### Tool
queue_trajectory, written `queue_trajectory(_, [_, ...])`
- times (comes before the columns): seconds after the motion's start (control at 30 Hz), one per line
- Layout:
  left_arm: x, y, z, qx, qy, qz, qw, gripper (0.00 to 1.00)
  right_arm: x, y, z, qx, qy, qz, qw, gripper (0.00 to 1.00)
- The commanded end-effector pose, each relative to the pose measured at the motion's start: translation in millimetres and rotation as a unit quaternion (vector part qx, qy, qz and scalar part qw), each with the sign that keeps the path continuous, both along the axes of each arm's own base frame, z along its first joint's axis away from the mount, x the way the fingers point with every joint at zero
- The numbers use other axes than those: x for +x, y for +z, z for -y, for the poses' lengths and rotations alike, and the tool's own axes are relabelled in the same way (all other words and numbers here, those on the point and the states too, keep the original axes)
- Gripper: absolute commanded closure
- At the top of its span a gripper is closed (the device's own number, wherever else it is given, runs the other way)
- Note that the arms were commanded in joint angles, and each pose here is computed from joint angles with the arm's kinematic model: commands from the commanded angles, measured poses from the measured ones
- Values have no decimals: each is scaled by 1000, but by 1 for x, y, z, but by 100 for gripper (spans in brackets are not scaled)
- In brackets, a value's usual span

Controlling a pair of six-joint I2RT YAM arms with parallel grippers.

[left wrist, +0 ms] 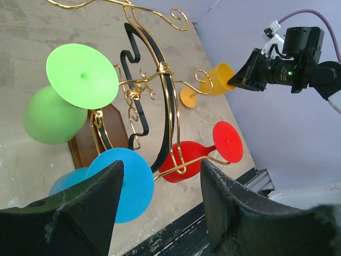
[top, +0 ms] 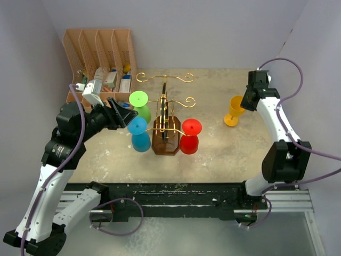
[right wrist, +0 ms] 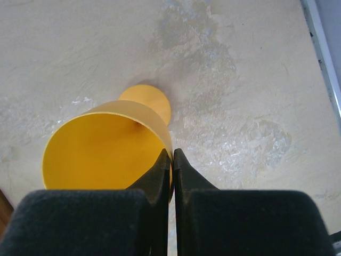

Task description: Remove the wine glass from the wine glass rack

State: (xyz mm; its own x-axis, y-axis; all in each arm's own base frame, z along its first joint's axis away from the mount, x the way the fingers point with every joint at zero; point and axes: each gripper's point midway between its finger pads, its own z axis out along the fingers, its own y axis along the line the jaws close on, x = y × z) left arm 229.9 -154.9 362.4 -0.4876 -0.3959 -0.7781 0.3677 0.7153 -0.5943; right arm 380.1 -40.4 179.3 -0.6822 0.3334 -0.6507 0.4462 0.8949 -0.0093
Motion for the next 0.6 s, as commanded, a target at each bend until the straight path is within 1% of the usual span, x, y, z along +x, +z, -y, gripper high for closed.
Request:
queue_trajectory(0.0, [-4, 18, -7, 6, 12, 35, 999, 37, 12, -1, 3, -2, -15, 13, 1000, 100])
queue_trajectory(0.17, [-6, 18, -10, 8, 19, 35, 999, 37, 14, -11, 1, 2, -12, 3, 1000, 100])
queue_trajectory(0.2, [-6, 18, -10, 8, 18, 35, 999, 37, 14, -11, 1, 3, -11, 3, 1000, 98])
queue_trajectory(0.27, [-6, 16, -10, 8, 18, 32, 999, 37, 13, -10, 1, 3, -10, 5, 1000, 86])
queue_trajectory(0.37, [-6, 15, -9, 7, 16, 28, 999, 37, 11, -1, 1, 3, -11, 20, 1000, 63])
queue_trajectory(0.43, [-5, 14, -8, 6, 16, 27, 999, 37, 11, 7, 1, 4, -11, 32, 999, 50])
queue_trajectory(0.47, [-5, 14, -8, 6, 15, 26, 1000, 36, 10, 12, 0, 5, -9, 38, 999, 48])
queue_trajectory(0.57, [-4, 12, -8, 6, 16, 23, 1000, 36, 8, 30, -2, 11, -9, 57, 998, 46])
